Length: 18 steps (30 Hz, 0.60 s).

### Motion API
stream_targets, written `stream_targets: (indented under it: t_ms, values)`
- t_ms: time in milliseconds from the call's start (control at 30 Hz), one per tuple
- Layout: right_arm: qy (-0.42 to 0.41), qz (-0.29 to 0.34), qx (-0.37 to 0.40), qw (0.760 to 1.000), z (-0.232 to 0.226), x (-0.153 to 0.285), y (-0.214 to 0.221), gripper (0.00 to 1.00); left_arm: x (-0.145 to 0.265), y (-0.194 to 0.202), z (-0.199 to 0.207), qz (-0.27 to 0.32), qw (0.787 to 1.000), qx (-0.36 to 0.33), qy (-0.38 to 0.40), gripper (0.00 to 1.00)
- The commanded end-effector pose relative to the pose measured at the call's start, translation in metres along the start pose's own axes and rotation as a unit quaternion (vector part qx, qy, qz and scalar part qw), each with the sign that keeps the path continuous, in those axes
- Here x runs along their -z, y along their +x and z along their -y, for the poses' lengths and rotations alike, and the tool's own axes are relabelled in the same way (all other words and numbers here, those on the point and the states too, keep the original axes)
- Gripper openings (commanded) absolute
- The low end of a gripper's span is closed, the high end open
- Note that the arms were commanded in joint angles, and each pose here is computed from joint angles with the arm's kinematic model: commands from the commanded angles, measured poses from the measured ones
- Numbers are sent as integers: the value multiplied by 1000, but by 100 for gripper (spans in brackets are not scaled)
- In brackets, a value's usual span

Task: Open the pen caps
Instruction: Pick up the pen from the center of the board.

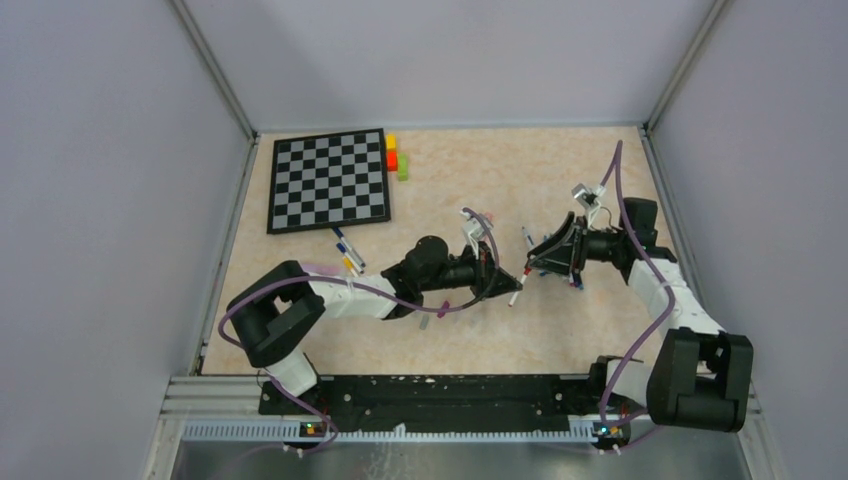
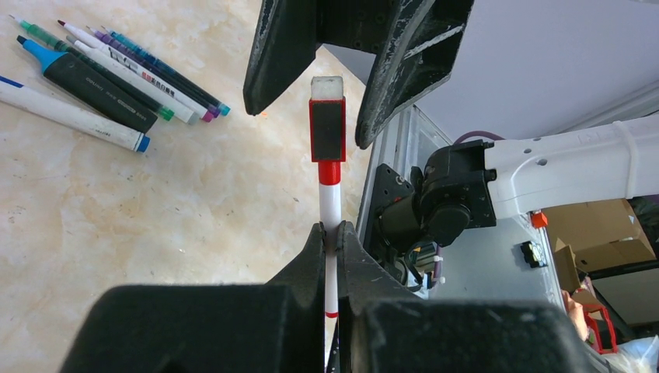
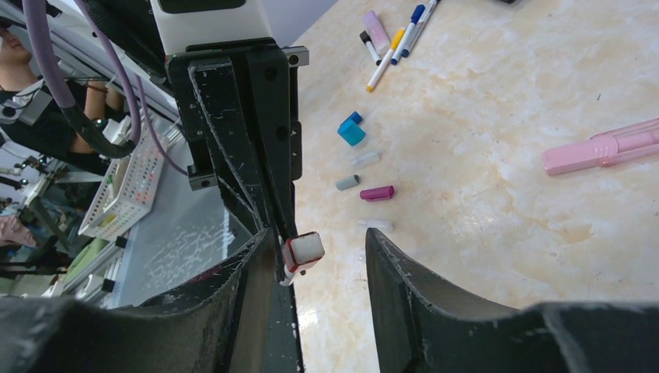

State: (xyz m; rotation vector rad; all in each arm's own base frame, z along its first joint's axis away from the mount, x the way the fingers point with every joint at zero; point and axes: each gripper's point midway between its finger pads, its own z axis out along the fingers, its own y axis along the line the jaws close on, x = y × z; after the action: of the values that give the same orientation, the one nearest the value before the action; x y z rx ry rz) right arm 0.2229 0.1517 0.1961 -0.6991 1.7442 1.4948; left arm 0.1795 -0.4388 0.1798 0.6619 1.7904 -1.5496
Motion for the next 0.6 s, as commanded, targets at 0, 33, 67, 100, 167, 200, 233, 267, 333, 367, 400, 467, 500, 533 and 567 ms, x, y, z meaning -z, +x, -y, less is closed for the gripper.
stream_targets:
  t_ms: [0, 33, 67, 100, 167, 200, 233, 267, 333, 367, 400, 467, 500, 533, 567]
  values:
    - [-19, -1, 9, 1000, -4, -3, -1, 44, -6, -16, 15, 18, 999, -18, 28, 0]
    - [-23, -2, 8, 1000, -5, -3, -1, 43, -6, -17, 16, 19, 999, -18, 28, 0]
    - [-26, -2, 9, 1000, -7, -3, -1, 42, -6, -17, 16, 19, 999, -18, 28, 0]
    - [-30, -2, 9, 1000, -8, -4, -1, 41, -6, -18, 16, 20, 999, -19, 28, 0]
    - [-37, -2, 9, 999, -11, -4, -1, 39, -6, -18, 16, 20, 999, -19, 28, 0]
    - [-41, -2, 11, 999, -12, -4, -1, 38, -6, -18, 16, 20, 999, -19, 28, 0]
    - [-45, -2, 11, 999, -14, -4, -1, 36, -6, -18, 16, 20, 999, -18, 28, 0]
    - [-50, -2, 11, 999, -15, -4, -1, 35, -6, -18, 16, 20, 999, -18, 28, 0]
    - [-58, -2, 11, 998, -18, -5, -1, 35, -6, -18, 16, 20, 999, -17, 28, 0]
    - [-58, -2, 12, 998, -19, -5, -1, 37, -6, -18, 16, 21, 999, -17, 29, 0]
    - [-54, -3, 11, 998, -17, -5, -1, 41, -5, -18, 16, 22, 999, -16, 27, 0]
    - [-51, -3, 9, 999, -16, -5, 0, 48, -3, -22, 17, 31, 999, -16, 25, 0]
    - [-51, -3, 9, 999, -16, -5, 0, 50, -2, -24, 18, 38, 999, -16, 24, 0]
    - [-51, -3, 10, 999, -15, -5, 1, 51, 0, -28, 20, 48, 998, -15, 23, 0]
    - [-50, -4, 10, 999, -15, -5, 1, 51, 3, -32, 21, 59, 998, -17, 23, 0]
